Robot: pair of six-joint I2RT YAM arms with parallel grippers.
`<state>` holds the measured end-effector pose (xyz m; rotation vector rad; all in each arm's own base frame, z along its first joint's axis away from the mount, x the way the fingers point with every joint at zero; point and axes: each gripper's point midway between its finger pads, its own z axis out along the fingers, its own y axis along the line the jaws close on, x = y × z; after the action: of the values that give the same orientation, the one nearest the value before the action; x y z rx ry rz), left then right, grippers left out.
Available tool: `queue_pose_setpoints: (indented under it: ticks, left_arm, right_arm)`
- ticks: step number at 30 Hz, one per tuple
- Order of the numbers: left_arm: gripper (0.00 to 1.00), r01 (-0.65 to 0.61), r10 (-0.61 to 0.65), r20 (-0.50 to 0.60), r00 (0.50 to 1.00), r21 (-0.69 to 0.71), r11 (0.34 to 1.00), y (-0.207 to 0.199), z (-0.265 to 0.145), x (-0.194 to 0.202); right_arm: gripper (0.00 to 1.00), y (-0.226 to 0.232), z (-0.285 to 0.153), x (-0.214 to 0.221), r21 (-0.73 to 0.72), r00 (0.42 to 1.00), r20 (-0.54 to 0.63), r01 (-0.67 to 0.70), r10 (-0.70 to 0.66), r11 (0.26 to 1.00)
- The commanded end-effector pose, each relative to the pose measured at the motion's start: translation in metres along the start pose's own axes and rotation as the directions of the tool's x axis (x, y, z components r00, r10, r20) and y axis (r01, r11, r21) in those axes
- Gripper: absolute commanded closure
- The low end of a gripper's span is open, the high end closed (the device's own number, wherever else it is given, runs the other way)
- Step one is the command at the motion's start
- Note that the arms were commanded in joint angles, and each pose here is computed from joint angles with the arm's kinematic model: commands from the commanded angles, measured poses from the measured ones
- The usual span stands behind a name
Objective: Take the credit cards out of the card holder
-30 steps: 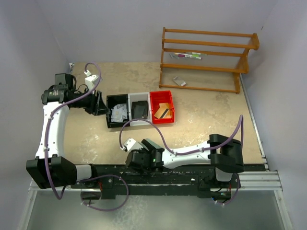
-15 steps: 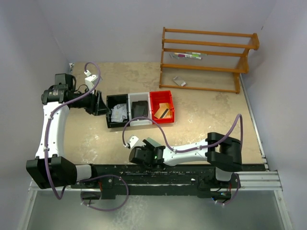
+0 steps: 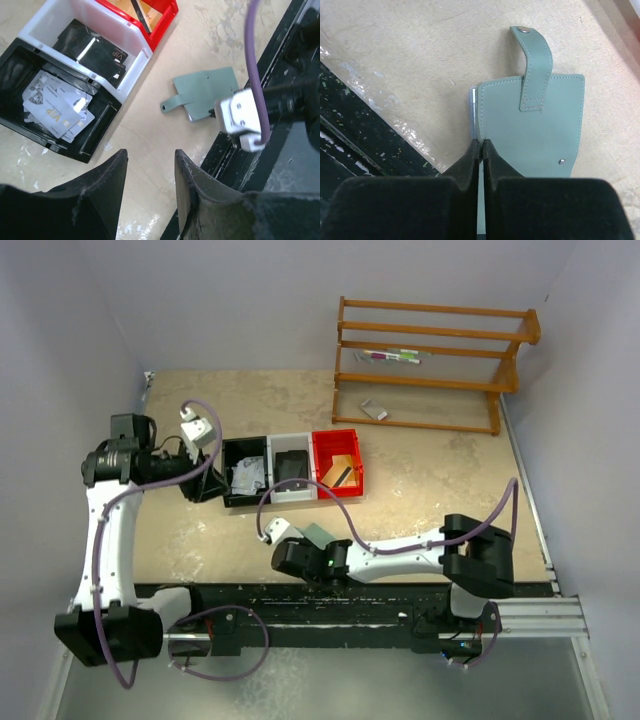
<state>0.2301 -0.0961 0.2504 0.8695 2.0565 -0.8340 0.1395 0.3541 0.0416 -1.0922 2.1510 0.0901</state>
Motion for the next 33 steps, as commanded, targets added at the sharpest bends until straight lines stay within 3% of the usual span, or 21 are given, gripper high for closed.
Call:
queue_pose_setpoints:
  ticks: [1, 11, 14, 19, 26, 33]
  left_arm:
    - [0.55, -0.345, 0.345, 0.089, 0.934, -0.011, 0.938, -0.010, 0.000, 0.001]
    - [0.60, -0.686, 0.677, 0.148, 0.721, 0.011, 0.728, -0.028, 0.029, 0.023]
    - [0.60, -0.738, 0.726, 0.139, 0.673, 0.057, 0.673, -0.038, 0.047, 0.039]
    - [0.60, -0.763, 0.743, 0.172, 0.647, 0.139, 0.632, -0.052, 0.067, 0.056]
    - [0.61, -0.894, 0.865, 0.224, 0.449, 0.129, 0.430, -0.069, 0.086, 0.069]
    - [0.51, -0.937, 0.919, 0.224, 0.325, 0.205, 0.281, -0.077, 0.118, 0.092]
  right_arm:
    - [1.00, -0.003, -0.008, -0.016, -0.093, 0.995, 0.057, -0.071, 0.076, 0.993]
    - [1.00, -0.002, -0.011, -0.041, -0.331, 0.978, 0.064, -0.169, 0.201, 0.928]
    - [1.00, -0.002, -0.013, -0.052, -0.399, 0.968, 0.050, -0.205, 0.245, 0.894]
    - [1.00, -0.003, -0.018, -0.064, -0.495, 0.957, 0.030, -0.237, 0.288, 0.836]
    - [1.00, -0.005, -0.021, -0.071, -0.608, 0.947, -0.014, -0.262, 0.320, 0.750]
    - [1.00, -0.012, -0.020, -0.092, -0.646, 0.945, -0.004, -0.251, 0.326, 0.720]
